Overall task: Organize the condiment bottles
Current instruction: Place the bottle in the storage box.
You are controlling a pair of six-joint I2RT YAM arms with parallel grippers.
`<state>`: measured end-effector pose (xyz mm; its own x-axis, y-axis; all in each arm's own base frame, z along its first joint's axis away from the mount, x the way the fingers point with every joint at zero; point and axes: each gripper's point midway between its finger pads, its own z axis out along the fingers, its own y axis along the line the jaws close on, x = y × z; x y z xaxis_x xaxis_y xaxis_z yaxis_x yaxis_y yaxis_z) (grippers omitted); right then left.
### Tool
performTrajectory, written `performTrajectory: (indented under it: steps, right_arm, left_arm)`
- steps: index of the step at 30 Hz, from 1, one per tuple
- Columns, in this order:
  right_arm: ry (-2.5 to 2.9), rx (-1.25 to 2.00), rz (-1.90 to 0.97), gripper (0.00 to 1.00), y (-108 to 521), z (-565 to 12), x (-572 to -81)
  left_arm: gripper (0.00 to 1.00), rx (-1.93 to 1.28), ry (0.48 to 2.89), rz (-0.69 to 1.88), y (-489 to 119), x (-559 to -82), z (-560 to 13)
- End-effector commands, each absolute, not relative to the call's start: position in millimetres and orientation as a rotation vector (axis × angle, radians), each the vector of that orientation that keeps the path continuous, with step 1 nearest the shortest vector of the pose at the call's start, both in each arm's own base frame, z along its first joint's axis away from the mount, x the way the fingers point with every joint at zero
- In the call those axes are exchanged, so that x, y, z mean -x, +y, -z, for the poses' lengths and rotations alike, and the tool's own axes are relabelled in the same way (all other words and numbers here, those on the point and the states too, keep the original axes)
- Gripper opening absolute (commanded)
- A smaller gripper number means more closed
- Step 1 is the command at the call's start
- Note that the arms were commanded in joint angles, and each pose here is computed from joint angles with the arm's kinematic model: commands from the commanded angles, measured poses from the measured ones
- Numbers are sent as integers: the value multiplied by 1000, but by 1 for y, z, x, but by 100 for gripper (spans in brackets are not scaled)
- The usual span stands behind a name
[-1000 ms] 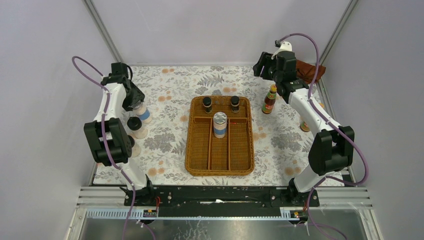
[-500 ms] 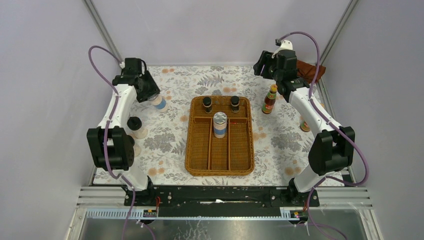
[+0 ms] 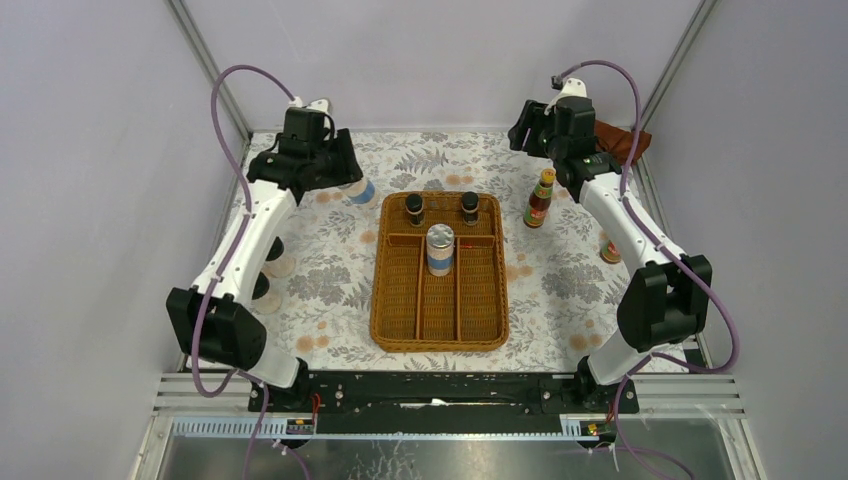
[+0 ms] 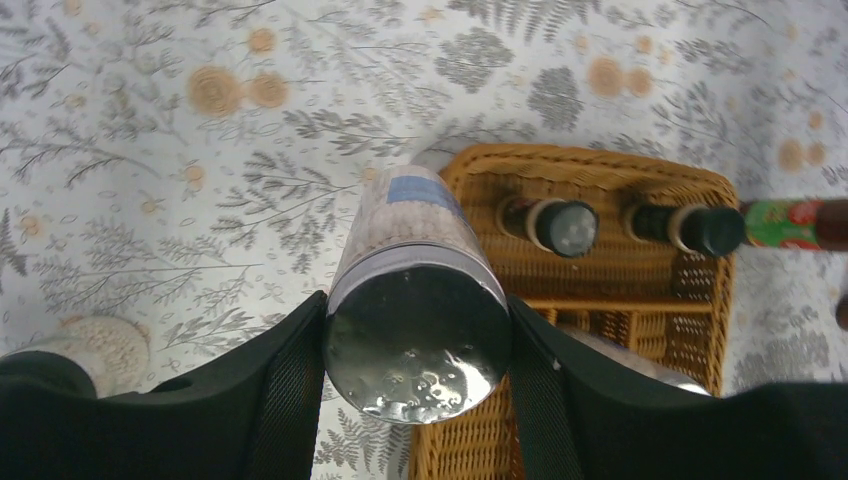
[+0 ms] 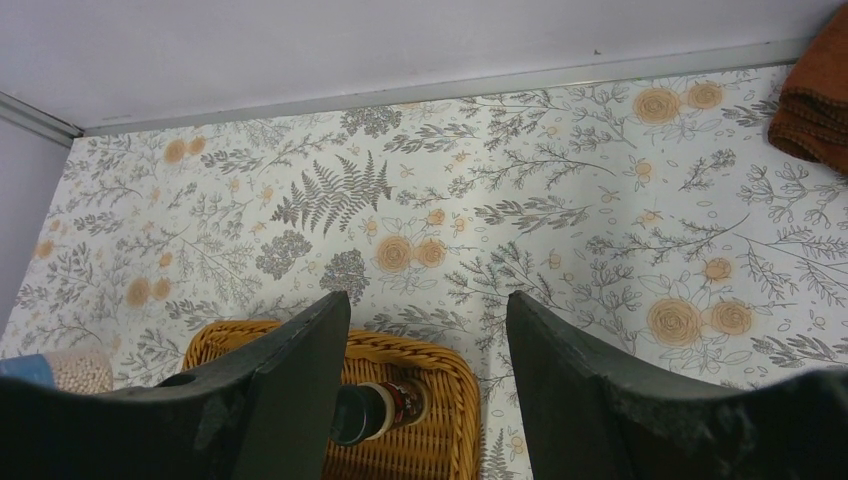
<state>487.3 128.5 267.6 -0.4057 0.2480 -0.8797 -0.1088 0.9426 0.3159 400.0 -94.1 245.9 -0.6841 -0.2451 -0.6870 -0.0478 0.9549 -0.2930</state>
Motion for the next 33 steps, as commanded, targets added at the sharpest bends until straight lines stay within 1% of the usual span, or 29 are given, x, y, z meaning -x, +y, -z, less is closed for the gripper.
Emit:
performTrajectory:
  steps: [1, 9, 19, 33]
  right_arm:
    - [1847, -108, -355, 66, 117, -317, -484]
    - [1847, -114, -328, 66, 112, -322, -480]
    - [1852, -117, -297, 66, 106, -327, -475]
    - [1857, -118, -276, 66, 102, -328, -471]
  left_arm:
    - [0, 37, 2167, 379, -124, -393, -299]
    - [0, -164, 2153, 421, -165, -351, -313]
    - [0, -393, 2194, 464, -207, -291, -302]
    - [0, -542, 2275, 490, -220, -237, -286]
